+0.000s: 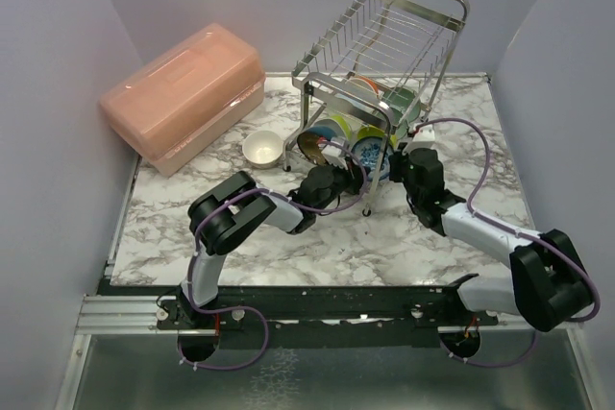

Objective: Load the bowls into the dish rack
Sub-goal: Adjust the bowl in the dish rack.

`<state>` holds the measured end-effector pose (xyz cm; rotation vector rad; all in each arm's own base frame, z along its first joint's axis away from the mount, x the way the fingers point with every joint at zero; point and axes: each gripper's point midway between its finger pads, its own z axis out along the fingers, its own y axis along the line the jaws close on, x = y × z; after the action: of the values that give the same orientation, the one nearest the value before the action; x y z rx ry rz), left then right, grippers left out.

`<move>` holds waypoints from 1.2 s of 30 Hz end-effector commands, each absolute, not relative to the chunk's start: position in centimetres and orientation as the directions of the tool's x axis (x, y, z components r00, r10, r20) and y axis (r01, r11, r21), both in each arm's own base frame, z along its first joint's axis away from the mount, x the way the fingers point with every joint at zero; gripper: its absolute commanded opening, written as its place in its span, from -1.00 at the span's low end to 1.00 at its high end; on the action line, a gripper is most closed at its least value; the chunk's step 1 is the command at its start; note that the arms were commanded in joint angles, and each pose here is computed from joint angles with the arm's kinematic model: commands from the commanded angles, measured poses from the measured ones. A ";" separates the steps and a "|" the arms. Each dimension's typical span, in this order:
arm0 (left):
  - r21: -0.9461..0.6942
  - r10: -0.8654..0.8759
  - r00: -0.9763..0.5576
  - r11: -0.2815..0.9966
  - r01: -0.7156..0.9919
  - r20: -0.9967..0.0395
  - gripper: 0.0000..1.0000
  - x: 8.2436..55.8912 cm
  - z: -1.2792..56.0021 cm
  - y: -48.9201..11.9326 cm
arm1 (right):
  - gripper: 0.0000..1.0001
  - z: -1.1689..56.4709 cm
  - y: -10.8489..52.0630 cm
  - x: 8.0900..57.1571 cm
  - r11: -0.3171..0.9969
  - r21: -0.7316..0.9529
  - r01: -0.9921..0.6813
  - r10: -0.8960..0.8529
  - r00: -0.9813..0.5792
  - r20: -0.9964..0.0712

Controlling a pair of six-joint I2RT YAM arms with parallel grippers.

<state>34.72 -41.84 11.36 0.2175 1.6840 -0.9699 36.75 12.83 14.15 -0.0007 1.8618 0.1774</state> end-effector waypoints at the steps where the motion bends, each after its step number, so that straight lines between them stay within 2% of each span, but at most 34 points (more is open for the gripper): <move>1: -0.437 -0.219 -0.403 0.675 0.595 -0.888 -1.00 33.8 8.0 -40.9 | -0.98 18.1 13.7 38.4 0.977 0.183 -0.108 0.166 -0.149 -0.975; 11: -0.421 -0.156 -0.456 0.709 0.566 -0.876 -1.00 32.8 6.8 -39.6 | -0.92 18.4 13.7 38.9 0.982 0.159 -0.107 0.144 -0.132 -0.981; 18: -0.390 -0.093 -0.500 0.753 0.531 -0.861 -1.00 33.1 4.5 -39.3 | -0.59 18.4 15.6 38.1 0.961 0.169 -0.217 0.138 -0.154 -0.978; 25: -0.379 -0.062 -0.517 0.756 0.534 -0.853 -1.00 33.8 3.2 -40.5 | -0.45 17.8 18.3 36.4 0.901 0.238 -0.363 0.164 -0.223 -0.961; 32: -0.369 -0.047 -0.522 0.761 0.533 -0.851 -1.00 34.2 2.7 -40.6 | -0.40 17.3 18.4 36.0 0.892 0.297 -0.340 0.211 -0.267 -0.940; 36: -0.361 -0.050 -0.496 0.750 0.555 -0.867 -1.00 34.0 4.5 -40.5 | -0.25 17.0 17.4 36.2 0.914 0.301 -0.270 0.220 -0.291 -0.931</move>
<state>35.62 -42.61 9.82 0.3010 1.7903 -0.8848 36.60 17.32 16.82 -0.0759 1.7721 0.4607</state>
